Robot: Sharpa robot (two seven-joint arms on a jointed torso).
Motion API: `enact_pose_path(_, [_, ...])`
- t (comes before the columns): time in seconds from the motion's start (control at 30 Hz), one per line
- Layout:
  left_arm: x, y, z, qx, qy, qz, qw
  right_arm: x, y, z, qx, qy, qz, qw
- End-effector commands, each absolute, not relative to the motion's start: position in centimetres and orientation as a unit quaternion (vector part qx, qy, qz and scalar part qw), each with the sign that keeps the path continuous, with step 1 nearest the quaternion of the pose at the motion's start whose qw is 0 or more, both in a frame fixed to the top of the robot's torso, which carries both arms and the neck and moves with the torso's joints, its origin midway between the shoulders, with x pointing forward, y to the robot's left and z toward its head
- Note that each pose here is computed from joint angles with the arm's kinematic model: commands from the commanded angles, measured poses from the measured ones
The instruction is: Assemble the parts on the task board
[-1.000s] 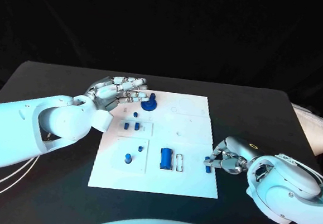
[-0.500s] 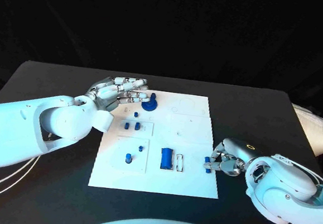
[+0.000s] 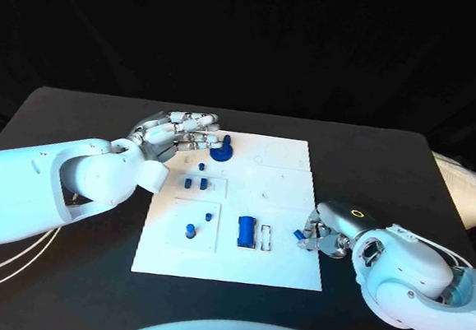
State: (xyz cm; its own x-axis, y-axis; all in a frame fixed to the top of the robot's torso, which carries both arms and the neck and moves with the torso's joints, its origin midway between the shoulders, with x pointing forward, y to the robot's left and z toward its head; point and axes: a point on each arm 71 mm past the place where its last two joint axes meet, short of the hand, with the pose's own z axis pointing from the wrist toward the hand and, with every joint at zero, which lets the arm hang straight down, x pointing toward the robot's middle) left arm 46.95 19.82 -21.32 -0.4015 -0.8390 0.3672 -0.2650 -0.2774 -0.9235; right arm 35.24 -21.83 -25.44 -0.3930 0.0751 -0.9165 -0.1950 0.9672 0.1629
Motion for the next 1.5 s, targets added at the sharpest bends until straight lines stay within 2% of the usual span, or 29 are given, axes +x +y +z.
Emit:
enact_pose_path(0.03, [46.9,19.6,-21.2,-0.490,0.555,-0.634,0.224,34.7,-22.0,-26.9,-0.083,0.843,0.087,0.525])
enact_pose_path(0.33, [46.9,19.5,-21.2,-0.489,0.556,-0.634,0.223,34.9,-21.4,-26.6,-0.067,0.830,0.103,0.544])
enact_pose_path(0.83, [46.8,19.5,-21.2,-0.489,0.555,-0.635,0.223,34.7,-20.5,-25.4,0.079,0.803,0.192,0.558])
enact_pose_path(1.13, [46.8,19.5,-21.2,-0.489,0.555,-0.635,0.222,34.5,-19.7,-25.5,0.145,0.816,0.227,0.512])
enact_pose_path(1.5, [46.8,19.4,-21.1,-0.488,0.556,-0.635,0.221,34.5,-18.8,-26.2,0.151,0.835,0.237,0.474])
